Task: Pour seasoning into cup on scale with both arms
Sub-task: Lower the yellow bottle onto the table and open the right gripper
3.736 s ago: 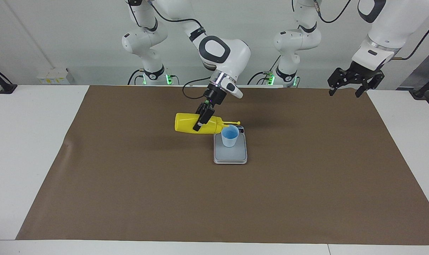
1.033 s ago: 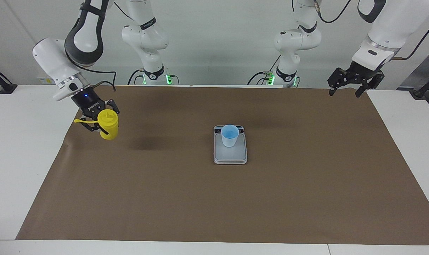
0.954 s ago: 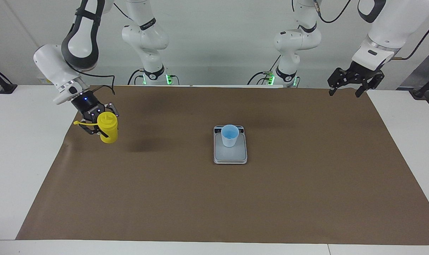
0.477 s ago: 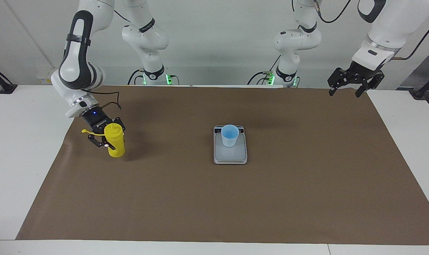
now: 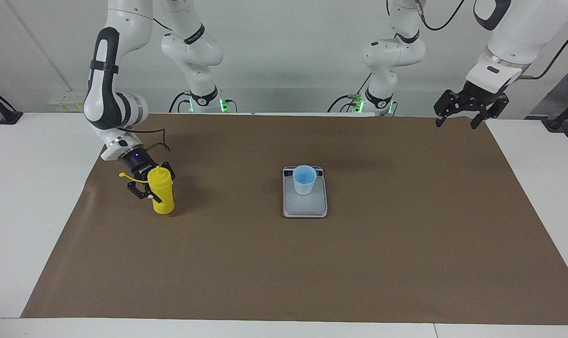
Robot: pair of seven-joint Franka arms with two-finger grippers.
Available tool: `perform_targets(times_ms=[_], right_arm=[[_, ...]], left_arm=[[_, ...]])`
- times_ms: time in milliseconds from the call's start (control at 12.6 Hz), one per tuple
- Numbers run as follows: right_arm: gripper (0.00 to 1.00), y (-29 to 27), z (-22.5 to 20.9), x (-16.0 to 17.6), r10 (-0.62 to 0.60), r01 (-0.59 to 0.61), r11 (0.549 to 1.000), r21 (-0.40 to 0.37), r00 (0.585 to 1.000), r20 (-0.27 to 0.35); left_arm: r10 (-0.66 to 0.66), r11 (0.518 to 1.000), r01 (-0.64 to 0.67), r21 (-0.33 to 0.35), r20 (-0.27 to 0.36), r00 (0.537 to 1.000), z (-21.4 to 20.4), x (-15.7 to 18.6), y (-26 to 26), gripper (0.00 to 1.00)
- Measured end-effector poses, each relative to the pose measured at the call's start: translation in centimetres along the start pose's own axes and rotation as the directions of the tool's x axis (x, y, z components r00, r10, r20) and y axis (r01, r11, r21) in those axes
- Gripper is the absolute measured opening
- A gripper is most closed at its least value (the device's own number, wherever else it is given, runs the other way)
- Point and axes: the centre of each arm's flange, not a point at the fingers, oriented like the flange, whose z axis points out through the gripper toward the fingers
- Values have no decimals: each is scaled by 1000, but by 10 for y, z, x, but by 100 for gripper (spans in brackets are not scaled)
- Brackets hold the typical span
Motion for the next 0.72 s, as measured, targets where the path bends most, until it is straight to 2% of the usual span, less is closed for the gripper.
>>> perform_targets(times_ms=[238,556,636,715], right_arm=[[46,-9,10,-20,52,-52,998,20,998,-18],[48,-12,10,-24,67,-66,998,21,997,-23],[55,-12,10,-23,67,-67,998,21,997,-24],[66,-12,10,-23,66,-66,998,20,998,-25]], left_arm=[[0,1000,0,0,0,1000,0,0,0,100],[0,1000,0,0,0,1000,0,0,0,100],[0,1000,0,0,0,1000,0,0,0,100],[0,1000,0,0,0,1000,0,0,0,100]])
